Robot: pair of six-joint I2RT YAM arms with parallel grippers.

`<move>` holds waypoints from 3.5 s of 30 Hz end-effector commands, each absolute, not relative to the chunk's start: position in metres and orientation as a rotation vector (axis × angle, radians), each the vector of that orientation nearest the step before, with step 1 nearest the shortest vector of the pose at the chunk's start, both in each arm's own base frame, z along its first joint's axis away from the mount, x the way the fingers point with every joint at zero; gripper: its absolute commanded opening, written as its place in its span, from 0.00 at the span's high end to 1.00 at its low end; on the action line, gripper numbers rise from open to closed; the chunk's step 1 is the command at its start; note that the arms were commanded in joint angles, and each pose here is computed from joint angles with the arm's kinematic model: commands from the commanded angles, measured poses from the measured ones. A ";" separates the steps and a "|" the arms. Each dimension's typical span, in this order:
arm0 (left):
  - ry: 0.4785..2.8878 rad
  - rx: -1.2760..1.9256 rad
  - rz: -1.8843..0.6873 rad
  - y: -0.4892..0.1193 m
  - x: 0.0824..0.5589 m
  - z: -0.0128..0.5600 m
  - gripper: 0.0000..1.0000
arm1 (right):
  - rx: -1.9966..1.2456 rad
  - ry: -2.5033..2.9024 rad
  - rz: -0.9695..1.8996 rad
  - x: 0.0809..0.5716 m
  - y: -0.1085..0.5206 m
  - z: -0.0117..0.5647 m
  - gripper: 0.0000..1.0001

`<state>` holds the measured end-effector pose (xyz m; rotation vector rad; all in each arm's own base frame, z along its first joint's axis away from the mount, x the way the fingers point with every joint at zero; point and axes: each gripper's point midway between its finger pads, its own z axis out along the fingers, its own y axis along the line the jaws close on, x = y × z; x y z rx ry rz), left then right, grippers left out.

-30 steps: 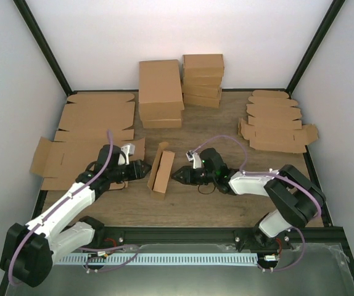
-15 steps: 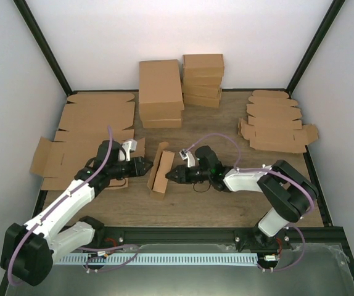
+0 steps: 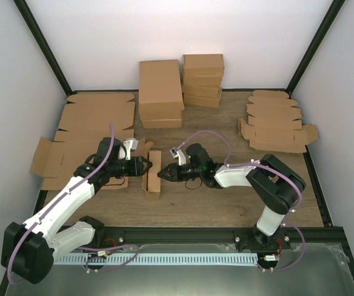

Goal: Fold the paper box

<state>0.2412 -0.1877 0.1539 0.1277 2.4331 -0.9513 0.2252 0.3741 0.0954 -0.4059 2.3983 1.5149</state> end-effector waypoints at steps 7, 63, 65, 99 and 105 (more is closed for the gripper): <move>2.581 0.037 -0.686 -0.162 0.252 0.131 0.42 | -0.433 2.573 1.275 0.220 0.378 0.060 0.76; 2.585 0.505 -1.193 -0.290 0.214 0.144 0.68 | -0.390 2.445 1.277 0.175 0.318 0.116 0.75; 2.589 0.550 -1.190 -0.303 0.212 0.143 0.68 | -0.362 2.463 1.261 0.170 0.309 0.112 0.74; 2.536 0.640 -0.966 -0.323 0.234 0.154 0.22 | -0.242 2.574 1.146 0.155 0.273 0.085 0.67; 2.522 0.632 -0.872 -0.309 0.236 0.159 0.10 | -0.249 2.573 1.151 0.155 0.275 0.086 0.67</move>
